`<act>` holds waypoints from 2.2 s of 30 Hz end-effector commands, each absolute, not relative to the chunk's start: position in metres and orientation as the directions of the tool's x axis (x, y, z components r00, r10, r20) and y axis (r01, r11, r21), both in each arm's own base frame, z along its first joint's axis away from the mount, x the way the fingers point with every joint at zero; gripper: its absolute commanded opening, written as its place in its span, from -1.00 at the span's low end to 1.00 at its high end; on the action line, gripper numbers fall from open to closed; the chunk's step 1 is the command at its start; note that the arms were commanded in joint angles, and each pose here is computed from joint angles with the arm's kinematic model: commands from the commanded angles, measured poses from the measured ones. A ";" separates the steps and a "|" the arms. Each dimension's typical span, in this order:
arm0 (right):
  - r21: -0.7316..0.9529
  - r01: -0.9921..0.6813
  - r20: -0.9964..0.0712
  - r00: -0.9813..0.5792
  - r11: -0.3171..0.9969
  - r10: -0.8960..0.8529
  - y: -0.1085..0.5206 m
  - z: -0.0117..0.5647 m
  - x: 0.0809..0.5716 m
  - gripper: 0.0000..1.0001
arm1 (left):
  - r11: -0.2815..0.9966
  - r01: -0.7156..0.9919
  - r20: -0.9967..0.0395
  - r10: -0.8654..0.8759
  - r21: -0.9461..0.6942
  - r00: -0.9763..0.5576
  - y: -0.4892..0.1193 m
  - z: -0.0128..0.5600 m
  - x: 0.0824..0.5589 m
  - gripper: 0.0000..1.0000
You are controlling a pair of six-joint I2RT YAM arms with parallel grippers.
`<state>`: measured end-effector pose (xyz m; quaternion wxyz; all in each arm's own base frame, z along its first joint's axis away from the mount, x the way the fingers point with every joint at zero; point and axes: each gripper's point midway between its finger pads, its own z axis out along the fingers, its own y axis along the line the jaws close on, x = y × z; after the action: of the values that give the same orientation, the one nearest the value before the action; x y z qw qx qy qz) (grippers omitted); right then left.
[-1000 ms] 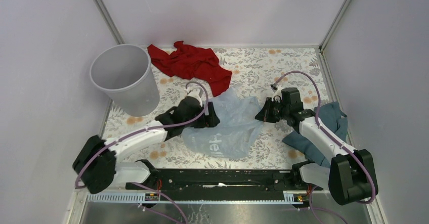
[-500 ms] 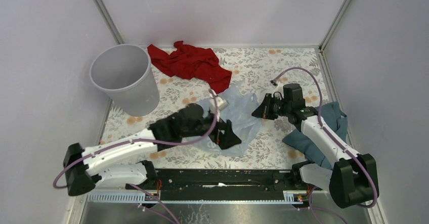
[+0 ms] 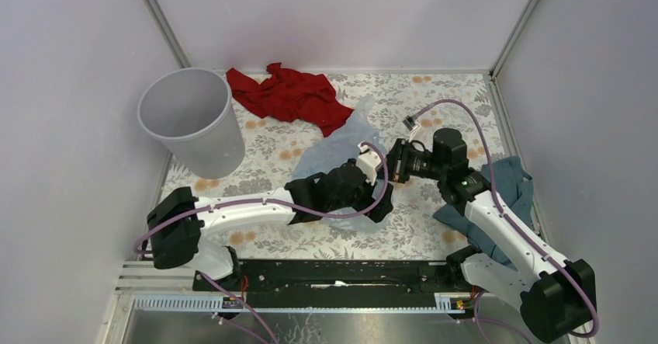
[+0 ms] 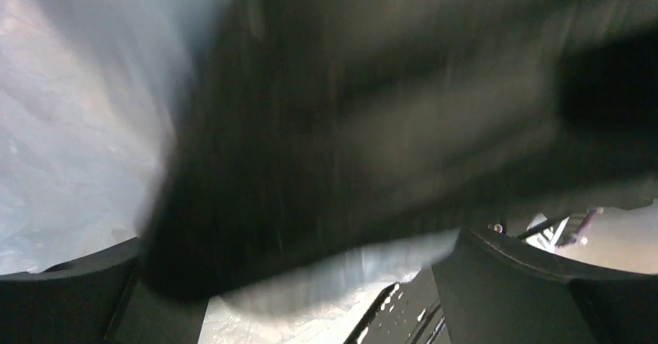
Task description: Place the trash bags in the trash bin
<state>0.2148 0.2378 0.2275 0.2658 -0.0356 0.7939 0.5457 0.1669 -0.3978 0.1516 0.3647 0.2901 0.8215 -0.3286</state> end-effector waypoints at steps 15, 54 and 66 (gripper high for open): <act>0.861 -0.449 -0.507 -0.790 0.238 0.344 0.265 0.317 0.221 -1.00 | 0.507 0.771 -0.912 -0.084 -0.385 -0.401 -0.321 0.285 0.142 0.98; 0.431 -0.578 -0.888 -0.408 0.693 0.212 0.198 0.368 0.204 0.99 | 0.230 0.607 -0.638 -0.435 -0.761 -0.635 -0.330 0.389 0.220 -1.00; 0.361 -0.710 -0.915 -0.395 0.605 0.082 0.287 0.338 0.202 0.99 | 0.298 0.537 -0.611 -0.463 -0.790 -0.642 -0.333 0.372 0.240 -1.00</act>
<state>0.1973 0.2683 0.2986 0.4338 -0.1955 0.7821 0.4024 0.2337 -0.3303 0.3550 0.4066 0.0312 0.7062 -0.5787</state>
